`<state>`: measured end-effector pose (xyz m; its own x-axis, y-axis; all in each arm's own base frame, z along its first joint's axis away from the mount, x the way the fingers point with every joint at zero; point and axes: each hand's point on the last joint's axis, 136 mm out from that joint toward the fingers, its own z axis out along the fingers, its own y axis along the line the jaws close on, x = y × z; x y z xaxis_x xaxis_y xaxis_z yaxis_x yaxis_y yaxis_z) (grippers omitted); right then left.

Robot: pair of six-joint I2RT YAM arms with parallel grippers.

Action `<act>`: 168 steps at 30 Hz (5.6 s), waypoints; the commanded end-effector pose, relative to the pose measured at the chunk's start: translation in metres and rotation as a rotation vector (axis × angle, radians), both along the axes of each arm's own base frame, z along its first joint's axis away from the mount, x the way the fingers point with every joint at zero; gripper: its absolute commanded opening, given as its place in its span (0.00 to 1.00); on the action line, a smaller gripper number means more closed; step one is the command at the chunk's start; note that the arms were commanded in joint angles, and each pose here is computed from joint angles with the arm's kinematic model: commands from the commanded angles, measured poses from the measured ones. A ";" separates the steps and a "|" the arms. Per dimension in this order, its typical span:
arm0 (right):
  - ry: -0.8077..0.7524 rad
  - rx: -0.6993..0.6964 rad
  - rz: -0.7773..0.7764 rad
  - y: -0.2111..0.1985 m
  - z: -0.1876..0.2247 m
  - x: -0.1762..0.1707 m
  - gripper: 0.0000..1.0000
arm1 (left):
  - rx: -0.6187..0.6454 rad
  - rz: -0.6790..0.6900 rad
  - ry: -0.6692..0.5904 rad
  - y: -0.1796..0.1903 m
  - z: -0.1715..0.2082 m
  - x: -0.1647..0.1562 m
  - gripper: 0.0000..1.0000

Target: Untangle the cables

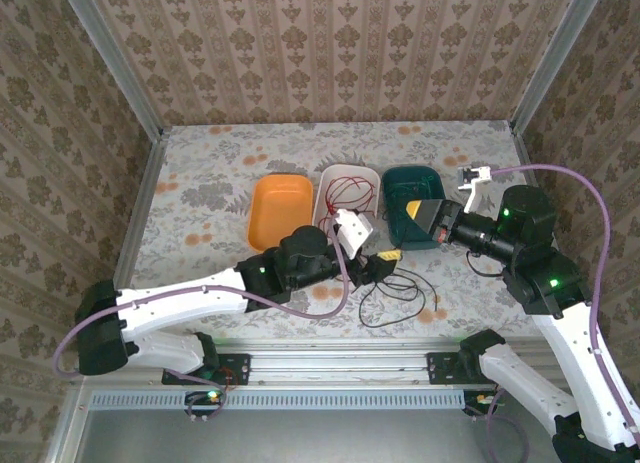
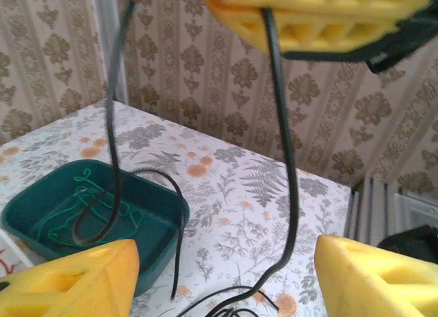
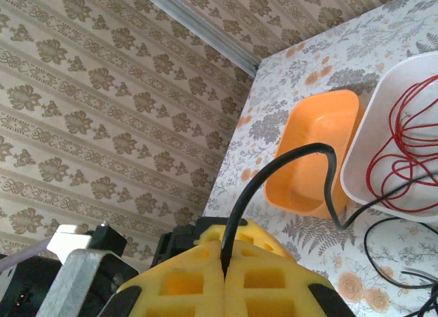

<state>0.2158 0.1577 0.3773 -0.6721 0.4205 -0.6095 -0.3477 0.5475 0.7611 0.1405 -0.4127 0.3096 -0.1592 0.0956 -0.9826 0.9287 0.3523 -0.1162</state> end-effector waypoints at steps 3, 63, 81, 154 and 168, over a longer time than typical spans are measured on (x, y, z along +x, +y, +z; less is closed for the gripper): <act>-0.015 0.037 0.030 0.004 0.008 -0.003 0.00 | 0.015 -0.123 0.009 -0.026 -0.002 -0.018 0.72; 0.164 -0.174 -0.138 -0.035 -0.089 -0.018 0.65 | 0.363 0.901 0.422 0.203 -0.159 0.217 0.25; 0.169 -0.197 -0.146 -0.039 -0.095 -0.021 0.65 | 0.392 1.043 0.391 0.204 -0.117 0.235 0.70; 0.389 -0.217 -0.195 -0.055 -0.159 -0.018 0.63 | 0.211 0.972 0.030 0.252 0.006 0.174 0.00; 0.354 -0.167 -0.062 -0.034 -0.151 -0.021 0.63 | 0.013 0.688 0.152 0.215 0.041 0.150 0.00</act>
<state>0.1967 0.1099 0.2111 -0.8124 0.4305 -0.3932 0.0488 0.7222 0.6900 0.3143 -0.1733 0.3050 -0.3475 0.0095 -0.9376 0.3232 0.9399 -0.1102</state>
